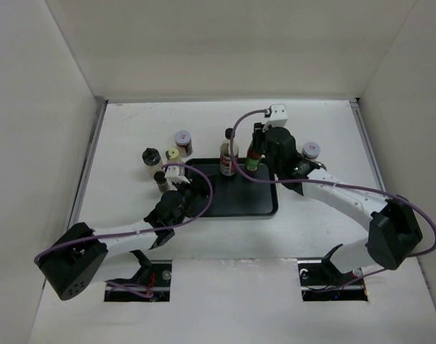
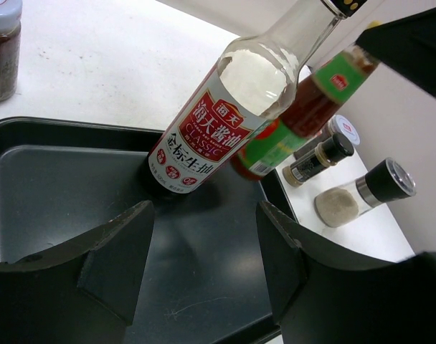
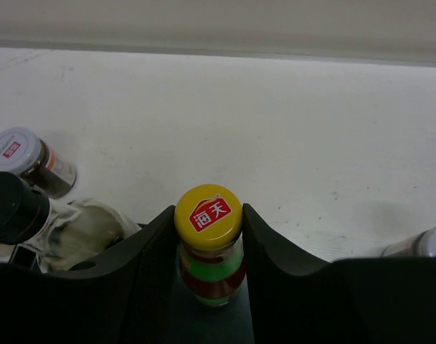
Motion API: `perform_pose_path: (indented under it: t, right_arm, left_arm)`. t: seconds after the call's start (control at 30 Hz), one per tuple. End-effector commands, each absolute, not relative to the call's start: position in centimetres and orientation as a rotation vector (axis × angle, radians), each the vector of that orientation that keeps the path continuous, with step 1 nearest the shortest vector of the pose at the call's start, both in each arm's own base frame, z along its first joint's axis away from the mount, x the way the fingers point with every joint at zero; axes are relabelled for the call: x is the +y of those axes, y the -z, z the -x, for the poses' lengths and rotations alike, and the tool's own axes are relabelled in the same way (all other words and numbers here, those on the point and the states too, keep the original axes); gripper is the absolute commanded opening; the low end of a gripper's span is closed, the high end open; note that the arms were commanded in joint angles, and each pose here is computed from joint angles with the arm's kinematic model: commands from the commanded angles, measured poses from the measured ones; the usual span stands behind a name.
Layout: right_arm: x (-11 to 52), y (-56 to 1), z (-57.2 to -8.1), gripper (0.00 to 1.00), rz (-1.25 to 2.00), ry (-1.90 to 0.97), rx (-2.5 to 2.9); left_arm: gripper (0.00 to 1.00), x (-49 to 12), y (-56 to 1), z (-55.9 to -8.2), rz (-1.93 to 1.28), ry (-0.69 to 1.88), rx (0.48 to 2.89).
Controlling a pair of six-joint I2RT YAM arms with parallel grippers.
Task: Organize the condiment bottles
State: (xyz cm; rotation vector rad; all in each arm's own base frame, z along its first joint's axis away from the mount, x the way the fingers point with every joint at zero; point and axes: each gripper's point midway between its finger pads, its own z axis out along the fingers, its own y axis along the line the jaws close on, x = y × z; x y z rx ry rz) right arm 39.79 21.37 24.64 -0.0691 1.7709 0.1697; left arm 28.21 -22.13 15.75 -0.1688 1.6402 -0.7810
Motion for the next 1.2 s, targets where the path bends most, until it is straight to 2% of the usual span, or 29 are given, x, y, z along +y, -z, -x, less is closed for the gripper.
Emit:
perform_pose_path:
  t: [0.0,0.3,0.47,0.57,0.67,0.93,0.97,1.0,1.13,1.17]
  right_arm:
    - [23.0,-29.1,-40.5,0.16,-0.036,-0.298,1.617]
    - [25.4,-26.8,-40.2,0.17,-0.007,-0.319,1.648]
    - [25.8,-25.4,-40.3,0.21,0.003,-0.288,1.665]
    - [25.9,-25.0,-40.0,0.32,0.003,-0.281,1.666]
    - [25.6,-25.1,-39.9,0.49,-0.009,-0.280,1.665]
    - [23.0,-27.6,-37.6,0.71,-0.051,-0.325,1.638]
    - [22.1,-27.5,-37.4,0.70,-0.063,-0.323,1.643]
    - [21.3,-27.2,-37.2,0.64,-0.066,-0.323,1.657]
    - [17.1,-24.4,-36.7,0.33,-0.128,-0.279,1.766]
    - [16.0,-23.4,-36.7,0.30,-0.145,-0.252,1.809]
  left_arm:
    - [0.57,-22.4,-17.7,-28.3,0.187,0.837,1.571]
    - [0.57,-22.4,-17.8,-28.2,0.186,0.842,1.569]
    - [0.57,-22.4,-18.0,-28.1,0.187,0.845,1.565]
    - [0.57,-22.4,-17.7,-28.2,0.187,0.840,1.570]
    - [0.57,-22.5,-17.8,-28.1,0.185,0.843,1.571]
    - [0.57,-22.5,-17.9,-28.2,0.187,0.846,1.568]
    - [0.57,-22.4,-17.7,-28.2,0.189,0.842,1.572]
    - [0.57,-22.4,-17.8,-28.2,0.190,0.843,1.570]
    - [0.57,-22.4,-18.1,-28.1,0.189,0.850,1.562]
    - [0.57,-22.4,-17.9,-28.1,0.188,0.848,1.567]
